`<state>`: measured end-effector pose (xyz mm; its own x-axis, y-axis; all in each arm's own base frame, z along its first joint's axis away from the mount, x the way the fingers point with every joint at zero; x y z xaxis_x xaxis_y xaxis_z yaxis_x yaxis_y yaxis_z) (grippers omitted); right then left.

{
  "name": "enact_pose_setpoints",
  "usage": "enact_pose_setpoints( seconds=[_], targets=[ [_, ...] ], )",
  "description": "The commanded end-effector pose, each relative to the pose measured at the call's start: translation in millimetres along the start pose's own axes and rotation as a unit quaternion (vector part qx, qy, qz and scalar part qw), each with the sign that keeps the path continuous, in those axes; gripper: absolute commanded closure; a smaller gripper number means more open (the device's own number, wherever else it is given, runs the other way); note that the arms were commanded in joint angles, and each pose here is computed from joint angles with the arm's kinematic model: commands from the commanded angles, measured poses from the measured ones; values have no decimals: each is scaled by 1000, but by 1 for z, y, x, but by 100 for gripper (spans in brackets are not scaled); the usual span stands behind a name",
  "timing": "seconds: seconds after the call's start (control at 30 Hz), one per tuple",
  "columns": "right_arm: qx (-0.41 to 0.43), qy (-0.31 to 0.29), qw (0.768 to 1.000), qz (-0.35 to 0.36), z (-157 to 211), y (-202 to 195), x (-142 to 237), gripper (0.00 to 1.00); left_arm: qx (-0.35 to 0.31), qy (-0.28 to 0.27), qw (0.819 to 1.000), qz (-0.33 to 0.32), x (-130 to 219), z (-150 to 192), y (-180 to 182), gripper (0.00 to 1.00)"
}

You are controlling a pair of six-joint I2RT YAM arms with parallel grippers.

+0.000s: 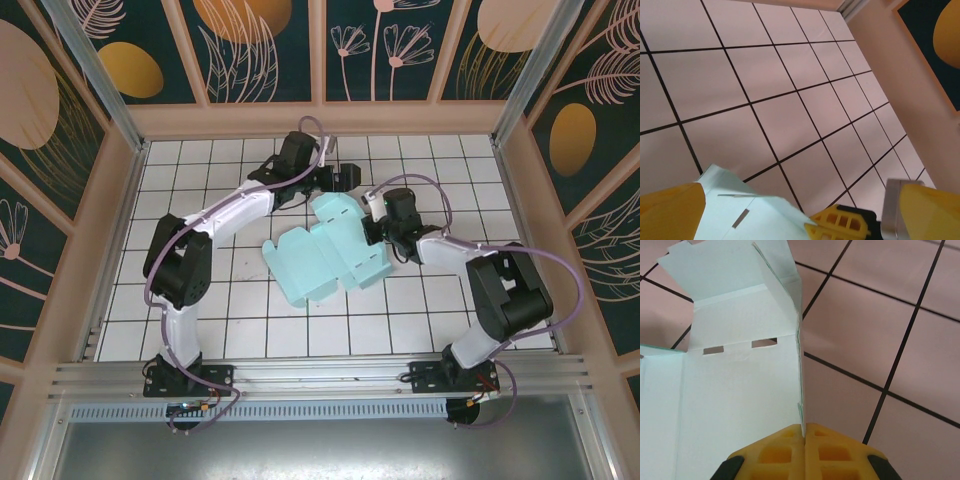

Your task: Fold the paper box

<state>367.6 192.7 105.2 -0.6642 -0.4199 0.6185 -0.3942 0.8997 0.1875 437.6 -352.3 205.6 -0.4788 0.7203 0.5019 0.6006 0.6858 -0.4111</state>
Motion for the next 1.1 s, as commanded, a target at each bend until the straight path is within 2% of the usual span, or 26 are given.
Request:
enact_pose_setpoints(
  seconds=[0.0, 0.2, 0.4, 0.6, 0.8, 1.07],
  targets=[
    [43, -65, 997, 19, -20, 4, 10, 100, 25, 30, 999, 7, -10, 12, 1, 1],
    [52, -76, 996, 9, -17, 11, 10, 100, 28, 53, 998, 15, -21, 21, 2, 6],
    [63, -69, 995, -23, -14, 22, 12, 100, 1, 63, 997, 34, -32, 24, 1, 5],
    [62, -66, 996, -23, -15, 21, 13, 100, -5, 83, 995, 51, -40, 30, -1, 6],
    [35, -62, 997, 6, -19, 7, 8, 100, 0, 90, 993, 83, -34, 38, -13, 14],
    [26, -82, 996, 6, -32, 5, 6, 100, 28, 101, 989, 105, -28, 60, -19, 20]
  ],
)
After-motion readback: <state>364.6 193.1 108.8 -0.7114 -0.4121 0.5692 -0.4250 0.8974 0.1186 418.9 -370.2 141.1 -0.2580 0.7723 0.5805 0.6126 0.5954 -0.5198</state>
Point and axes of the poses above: each hand's point on the last joint's axis, 136 mm out from that joint toward the fingers, its own x axis back along the fingers, its own y axis along the line the jaws close on, z = x × y, the point moved 2 cm from there along x, back along the fingers, and after that the axes turned 14 degrees about -x, right-handed, at the moved point
